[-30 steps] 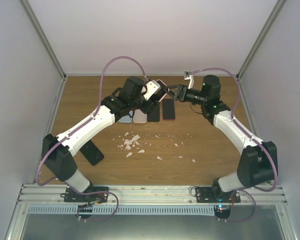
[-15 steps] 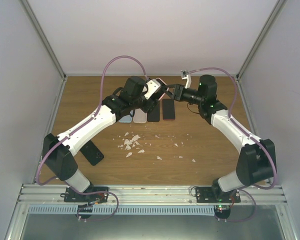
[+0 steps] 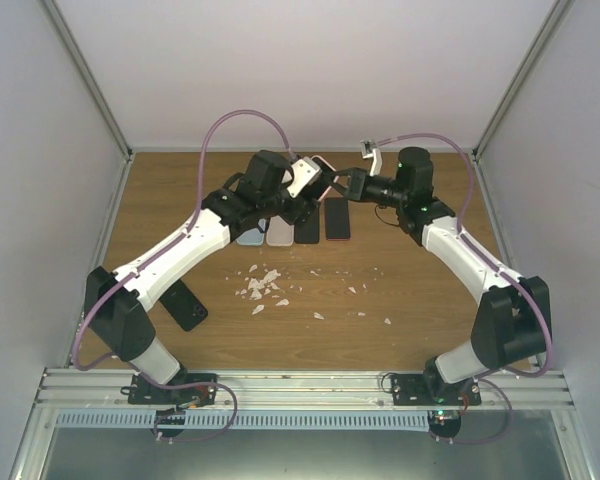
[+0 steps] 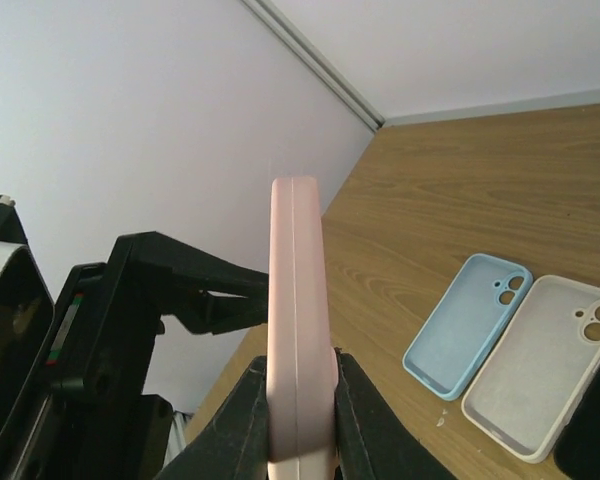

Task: Take the phone out of the phone case
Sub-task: Adjust the phone.

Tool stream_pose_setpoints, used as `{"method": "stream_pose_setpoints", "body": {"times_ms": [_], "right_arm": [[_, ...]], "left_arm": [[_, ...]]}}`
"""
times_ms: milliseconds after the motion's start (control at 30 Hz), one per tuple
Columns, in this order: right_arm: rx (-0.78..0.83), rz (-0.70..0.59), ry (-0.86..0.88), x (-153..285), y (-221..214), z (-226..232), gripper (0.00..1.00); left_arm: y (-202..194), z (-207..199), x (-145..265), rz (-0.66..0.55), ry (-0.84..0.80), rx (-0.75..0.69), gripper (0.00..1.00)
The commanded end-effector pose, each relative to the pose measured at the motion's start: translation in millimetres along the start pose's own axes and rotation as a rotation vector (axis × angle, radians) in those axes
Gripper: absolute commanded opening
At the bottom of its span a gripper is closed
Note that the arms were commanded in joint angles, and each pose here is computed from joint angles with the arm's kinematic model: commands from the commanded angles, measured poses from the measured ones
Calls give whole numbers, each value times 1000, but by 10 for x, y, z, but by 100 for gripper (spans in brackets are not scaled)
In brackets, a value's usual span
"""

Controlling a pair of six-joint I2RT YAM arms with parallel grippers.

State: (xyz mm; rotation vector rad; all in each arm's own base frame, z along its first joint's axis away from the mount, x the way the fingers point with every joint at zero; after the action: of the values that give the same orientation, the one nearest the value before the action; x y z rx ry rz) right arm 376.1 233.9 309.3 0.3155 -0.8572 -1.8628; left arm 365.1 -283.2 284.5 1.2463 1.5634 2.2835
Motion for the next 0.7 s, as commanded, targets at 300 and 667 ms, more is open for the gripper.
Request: {"method": "stream_pose_setpoints", "body": {"times_ms": [300, 667], "right_arm": [[380, -15, 254, 442, 274, 762, 0], [514, 76, 468, 703, 72, 1228, 1]], "left_arm": [[107, -340, 997, -188, -545, -19, 99], [73, -210, 1360, -287, -804, 77, 93]]}}
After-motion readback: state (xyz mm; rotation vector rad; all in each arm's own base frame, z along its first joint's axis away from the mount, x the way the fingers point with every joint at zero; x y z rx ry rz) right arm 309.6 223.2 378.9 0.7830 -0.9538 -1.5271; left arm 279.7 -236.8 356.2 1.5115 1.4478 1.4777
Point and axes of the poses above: each gripper's point midway between its finger pads, its own x axis back along the fingers, its own z axis along the line the jaws close on, y = z × x, the point moved 2 cm from there along x, back along the fingers
